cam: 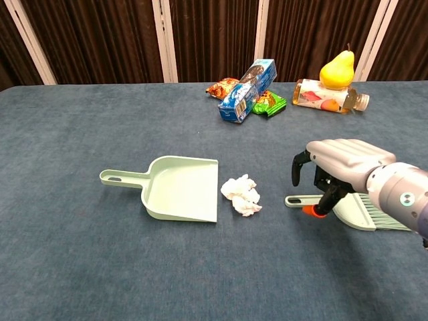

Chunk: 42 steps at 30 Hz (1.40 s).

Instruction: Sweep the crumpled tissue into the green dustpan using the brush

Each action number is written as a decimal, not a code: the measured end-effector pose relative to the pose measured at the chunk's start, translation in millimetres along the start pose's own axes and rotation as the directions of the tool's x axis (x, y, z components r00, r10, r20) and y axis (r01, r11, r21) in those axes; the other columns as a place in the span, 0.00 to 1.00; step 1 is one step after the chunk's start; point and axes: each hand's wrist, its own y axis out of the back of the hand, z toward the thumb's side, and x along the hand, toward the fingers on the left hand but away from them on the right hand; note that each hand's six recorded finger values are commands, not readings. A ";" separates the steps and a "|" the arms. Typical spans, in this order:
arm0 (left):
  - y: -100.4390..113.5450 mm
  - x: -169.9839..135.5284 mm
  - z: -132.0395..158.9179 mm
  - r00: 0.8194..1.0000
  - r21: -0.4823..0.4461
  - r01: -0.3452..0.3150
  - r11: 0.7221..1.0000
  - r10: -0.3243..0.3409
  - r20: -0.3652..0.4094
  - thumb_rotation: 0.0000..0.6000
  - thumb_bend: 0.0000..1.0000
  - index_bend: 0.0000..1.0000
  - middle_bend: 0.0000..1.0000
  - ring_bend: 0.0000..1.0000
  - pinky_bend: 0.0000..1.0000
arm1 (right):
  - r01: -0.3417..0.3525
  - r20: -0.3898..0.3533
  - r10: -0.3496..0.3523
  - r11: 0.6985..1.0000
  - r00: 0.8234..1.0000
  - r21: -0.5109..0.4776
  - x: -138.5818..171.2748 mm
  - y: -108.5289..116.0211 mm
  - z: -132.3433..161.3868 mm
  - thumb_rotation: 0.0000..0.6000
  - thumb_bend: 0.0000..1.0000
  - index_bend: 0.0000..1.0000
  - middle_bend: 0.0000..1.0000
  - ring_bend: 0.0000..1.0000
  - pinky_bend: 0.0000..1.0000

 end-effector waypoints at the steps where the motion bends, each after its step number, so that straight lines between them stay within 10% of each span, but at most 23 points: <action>1: 0.2 -0.1 0.0 1.000 0.000 -0.001 1.000 0.001 0.000 1.00 0.00 0.00 0.00 0.00 0.00 | 0.000 0.001 0.000 1.000 1.000 0.005 -0.4 -0.2 -0.8 1.00 0.27 0.43 0.96 1.00 0.91; 23: -0.4 0.4 3.9 1.000 0.012 -0.008 1.000 0.008 0.014 1.00 0.00 0.00 0.00 0.00 0.00 | -0.043 0.095 0.040 0.998 0.995 0.036 -10.5 -12.4 -29.1 1.00 0.34 0.45 0.96 1.00 0.91; 42: -1.1 1.1 3.9 1.000 0.010 -0.002 1.000 0.002 0.011 1.00 0.00 0.00 0.00 0.00 0.00 | -0.047 0.080 0.046 0.999 0.996 0.014 -6.2 -10.9 -27.1 1.00 0.45 0.93 0.96 1.00 0.91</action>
